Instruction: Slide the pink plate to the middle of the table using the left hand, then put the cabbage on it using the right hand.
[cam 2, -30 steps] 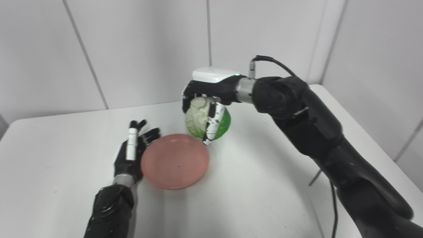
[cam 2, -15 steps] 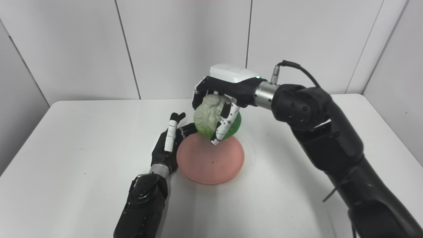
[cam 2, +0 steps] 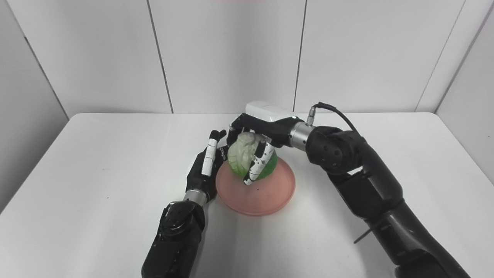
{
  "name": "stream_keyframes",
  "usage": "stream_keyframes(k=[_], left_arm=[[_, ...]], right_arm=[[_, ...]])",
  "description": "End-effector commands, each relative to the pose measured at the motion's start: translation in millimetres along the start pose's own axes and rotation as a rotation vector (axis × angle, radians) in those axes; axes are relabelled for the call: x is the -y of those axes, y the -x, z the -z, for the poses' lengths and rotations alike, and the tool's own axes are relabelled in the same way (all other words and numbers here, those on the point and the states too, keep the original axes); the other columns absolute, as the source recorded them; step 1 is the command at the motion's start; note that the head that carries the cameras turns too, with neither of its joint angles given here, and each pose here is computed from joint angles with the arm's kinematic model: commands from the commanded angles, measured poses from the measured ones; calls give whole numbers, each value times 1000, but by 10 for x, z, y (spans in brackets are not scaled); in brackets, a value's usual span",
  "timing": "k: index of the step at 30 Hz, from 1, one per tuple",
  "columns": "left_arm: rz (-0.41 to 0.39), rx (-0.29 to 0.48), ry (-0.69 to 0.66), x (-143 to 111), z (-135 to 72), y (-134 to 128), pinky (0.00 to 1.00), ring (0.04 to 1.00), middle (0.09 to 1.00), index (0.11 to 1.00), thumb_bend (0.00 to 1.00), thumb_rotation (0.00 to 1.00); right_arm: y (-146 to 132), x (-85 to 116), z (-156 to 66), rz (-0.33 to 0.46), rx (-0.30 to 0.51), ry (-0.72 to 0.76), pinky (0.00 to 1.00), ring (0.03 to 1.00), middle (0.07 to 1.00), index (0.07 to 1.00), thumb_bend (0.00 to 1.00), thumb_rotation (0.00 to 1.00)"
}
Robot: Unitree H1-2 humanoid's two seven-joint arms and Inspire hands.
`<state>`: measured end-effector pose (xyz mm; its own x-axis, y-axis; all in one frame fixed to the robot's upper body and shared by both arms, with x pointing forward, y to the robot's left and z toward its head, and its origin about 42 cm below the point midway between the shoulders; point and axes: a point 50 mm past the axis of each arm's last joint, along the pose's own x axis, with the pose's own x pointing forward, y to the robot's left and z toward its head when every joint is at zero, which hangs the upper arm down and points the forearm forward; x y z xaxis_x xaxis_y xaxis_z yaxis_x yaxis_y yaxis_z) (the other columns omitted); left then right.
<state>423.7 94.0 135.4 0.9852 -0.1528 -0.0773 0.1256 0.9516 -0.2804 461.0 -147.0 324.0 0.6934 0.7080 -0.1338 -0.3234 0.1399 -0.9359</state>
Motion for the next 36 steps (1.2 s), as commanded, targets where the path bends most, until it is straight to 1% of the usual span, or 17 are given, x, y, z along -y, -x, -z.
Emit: stream_keyframes(k=[1, 6, 9, 10, 12, 18, 19, 22, 26, 28, 31, 33, 36], left_arm=[[-20, -61, 6, -52, 132, 29, 857, 754, 682, 887, 911, 876], [-17, -61, 2, -44, 129, 35, 854, 751, 688, 877, 911, 874], [-13, -62, -2, -38, 124, 37, 861, 756, 695, 881, 909, 878], [-13, -63, -4, -37, 124, 38, 844, 756, 692, 882, 914, 882], [-13, -66, -5, -35, 127, 39, 835, 758, 685, 878, 912, 884], [-13, -67, -3, -19, 142, 42, 844, 752, 694, 876, 907, 876], [-12, -66, -3, -14, 144, 44, 843, 752, 703, 876, 903, 874], [-12, -67, 3, -4, 151, 49, 848, 761, 710, 875, 898, 873], [-14, -72, 5, -6, 154, 61, 844, 773, 696, 873, 900, 877], [-14, -75, 7, -12, 159, 68, 846, 795, 704, 876, 906, 876], [-14, -75, 10, -13, 167, 74, 852, 799, 700, 874, 901, 871], [-14, -73, 8, -15, 176, 75, 854, 786, 703, 874, 903, 872], [-12, -71, 12, -14, 182, 76, 847, 784, 686, 868, 902, 863]], right_arm=[[-17, 233, -100, 72, 41, 66, 174, 235, 412, 528, 522, 0], [-25, 172, -65, 92, 29, 88, 182, 245, 410, 527, 522, 0], [-32, 120, -26, 109, 27, 97, 215, 279, 412, 523, 523, 0], [-36, 102, -10, 113, 23, 97, 240, 303, 414, 521, 524, 0], [-37, 55, 24, 124, 14, 108, 258, 319, 418, 520, 525, 0], [-25, -131, 101, 174, -30, 123, 267, 330, 427, 519, 525, 0], [-22, -164, 112, 182, -33, 121, 270, 333, 442, 509, 527, 1], [-17, -297, 156, 215, -37, 114, 308, 357, 462, 493, 530, 0], [-11, -431, 220, 242, -39, 96, 317, 369, 478, 479, 530, 1], [-11, -483, 252, 252, -36, 83, 286, 345, 457, 493, 530, 1], [-6, -524, 277, 263, -30, 70, 274, 337, 450, 499, 529, 2], [0, -551, 290, 273, -27, 63, 273, 335, 449, 499, 530, 1], [5, -577, 303, 286, -25, 63, 270, 334, 441, 502, 530, 1]])
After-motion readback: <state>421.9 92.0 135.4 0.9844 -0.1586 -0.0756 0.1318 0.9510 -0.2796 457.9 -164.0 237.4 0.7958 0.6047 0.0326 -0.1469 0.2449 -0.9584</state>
